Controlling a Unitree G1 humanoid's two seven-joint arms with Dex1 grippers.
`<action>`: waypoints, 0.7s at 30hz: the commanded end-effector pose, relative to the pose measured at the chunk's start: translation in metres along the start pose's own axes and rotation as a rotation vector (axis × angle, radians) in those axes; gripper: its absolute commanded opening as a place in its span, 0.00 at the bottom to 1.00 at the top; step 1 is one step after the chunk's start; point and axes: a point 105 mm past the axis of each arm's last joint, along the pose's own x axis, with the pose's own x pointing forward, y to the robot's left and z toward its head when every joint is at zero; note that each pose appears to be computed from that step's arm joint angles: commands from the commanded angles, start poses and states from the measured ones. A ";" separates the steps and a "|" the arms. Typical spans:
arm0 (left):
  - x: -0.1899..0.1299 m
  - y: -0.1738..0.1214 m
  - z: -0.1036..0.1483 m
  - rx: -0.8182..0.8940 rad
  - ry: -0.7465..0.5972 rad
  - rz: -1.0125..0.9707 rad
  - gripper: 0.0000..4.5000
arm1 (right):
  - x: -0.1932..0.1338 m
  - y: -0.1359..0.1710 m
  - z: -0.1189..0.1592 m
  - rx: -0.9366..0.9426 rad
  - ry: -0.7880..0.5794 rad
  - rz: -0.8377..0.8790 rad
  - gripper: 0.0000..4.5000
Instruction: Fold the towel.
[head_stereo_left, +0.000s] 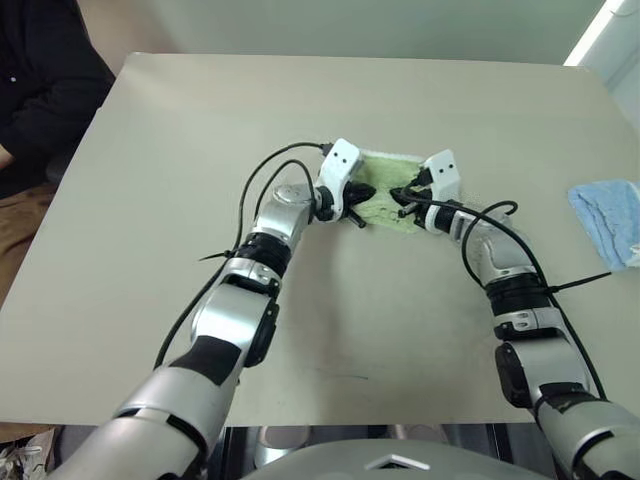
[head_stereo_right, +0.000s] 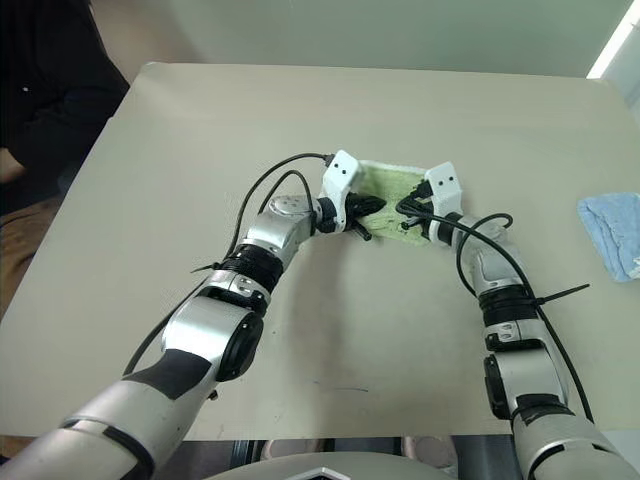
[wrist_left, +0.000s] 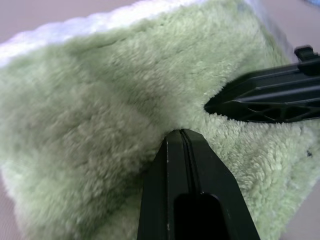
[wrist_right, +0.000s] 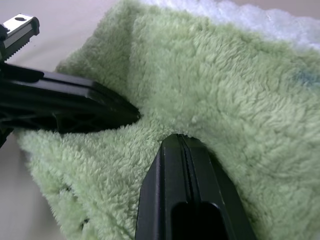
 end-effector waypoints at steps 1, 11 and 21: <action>-0.018 0.009 0.052 -0.150 -0.256 -0.008 0.01 | -0.023 -0.001 0.047 -0.052 -0.167 0.017 0.00; -0.084 0.044 0.096 -0.425 -0.411 0.065 0.09 | -0.082 0.003 0.116 -0.176 -0.320 0.018 0.00; -0.084 0.049 0.035 -0.846 -0.182 0.052 0.84 | -0.087 -0.004 0.118 -0.168 -0.315 -0.015 0.66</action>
